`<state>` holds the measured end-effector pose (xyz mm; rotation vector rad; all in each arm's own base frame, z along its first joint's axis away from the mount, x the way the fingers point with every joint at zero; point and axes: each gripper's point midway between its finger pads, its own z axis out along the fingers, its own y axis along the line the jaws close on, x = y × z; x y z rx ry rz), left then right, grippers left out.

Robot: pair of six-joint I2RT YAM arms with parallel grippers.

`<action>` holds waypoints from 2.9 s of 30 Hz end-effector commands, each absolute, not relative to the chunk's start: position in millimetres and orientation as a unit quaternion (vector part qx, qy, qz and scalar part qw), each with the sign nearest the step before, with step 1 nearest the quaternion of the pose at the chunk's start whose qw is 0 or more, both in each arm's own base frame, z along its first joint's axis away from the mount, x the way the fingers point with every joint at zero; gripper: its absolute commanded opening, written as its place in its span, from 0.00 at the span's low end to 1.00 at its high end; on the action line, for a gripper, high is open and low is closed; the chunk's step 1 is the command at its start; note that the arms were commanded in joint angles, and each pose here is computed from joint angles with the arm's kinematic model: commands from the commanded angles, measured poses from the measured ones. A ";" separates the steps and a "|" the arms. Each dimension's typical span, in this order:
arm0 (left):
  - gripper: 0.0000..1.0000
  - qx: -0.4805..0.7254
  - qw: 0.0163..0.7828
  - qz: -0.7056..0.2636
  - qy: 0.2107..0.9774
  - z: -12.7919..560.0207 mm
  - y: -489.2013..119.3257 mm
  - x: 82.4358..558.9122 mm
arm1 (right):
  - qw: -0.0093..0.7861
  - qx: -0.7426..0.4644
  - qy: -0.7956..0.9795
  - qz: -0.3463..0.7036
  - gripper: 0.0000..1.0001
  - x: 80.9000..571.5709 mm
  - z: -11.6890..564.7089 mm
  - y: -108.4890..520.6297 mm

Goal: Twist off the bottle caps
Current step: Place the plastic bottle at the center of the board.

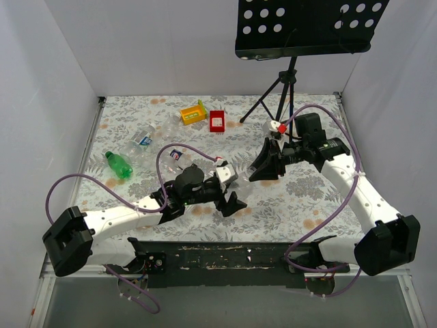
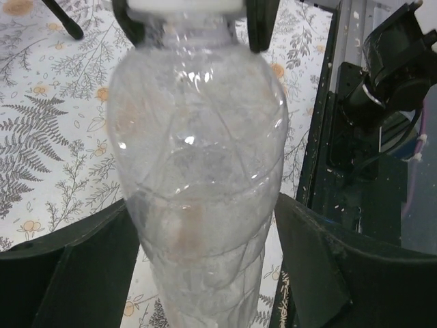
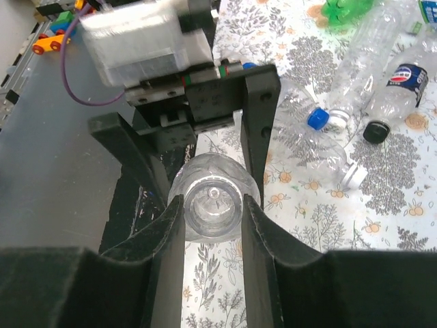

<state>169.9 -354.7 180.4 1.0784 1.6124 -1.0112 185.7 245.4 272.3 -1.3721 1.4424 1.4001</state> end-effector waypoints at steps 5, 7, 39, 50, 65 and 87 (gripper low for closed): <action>0.90 0.411 0.515 -0.416 0.626 219.5 -349.0 174.6 | 0.384 -0.521 0.572 0.504 0.01 194.9 269.9 230.0; 0.98 0.410 0.515 -0.416 0.627 220.3 -347.5 173.8 | 0.392 -0.517 0.575 0.498 0.01 196.7 269.4 226.5; 0.98 0.437 0.571 -0.251 0.648 226.3 -276.2 190.7 | 0.475 -0.427 0.681 0.357 0.01 236.2 269.4 135.4; 0.98 0.414 0.559 -0.229 0.681 204.8 -258.7 202.2 | 0.492 -0.374 0.725 0.304 0.01 254.1 275.6 91.8; 0.98 0.390 0.557 -0.198 0.706 176.5 -241.9 212.8 | 0.496 -0.318 0.771 0.243 0.01 266.6 278.2 36.9; 0.98 0.409 0.539 -0.198 0.709 167.0 -246.2 210.9 | 0.531 -0.227 0.806 0.133 0.01 319.2 287.4 -86.8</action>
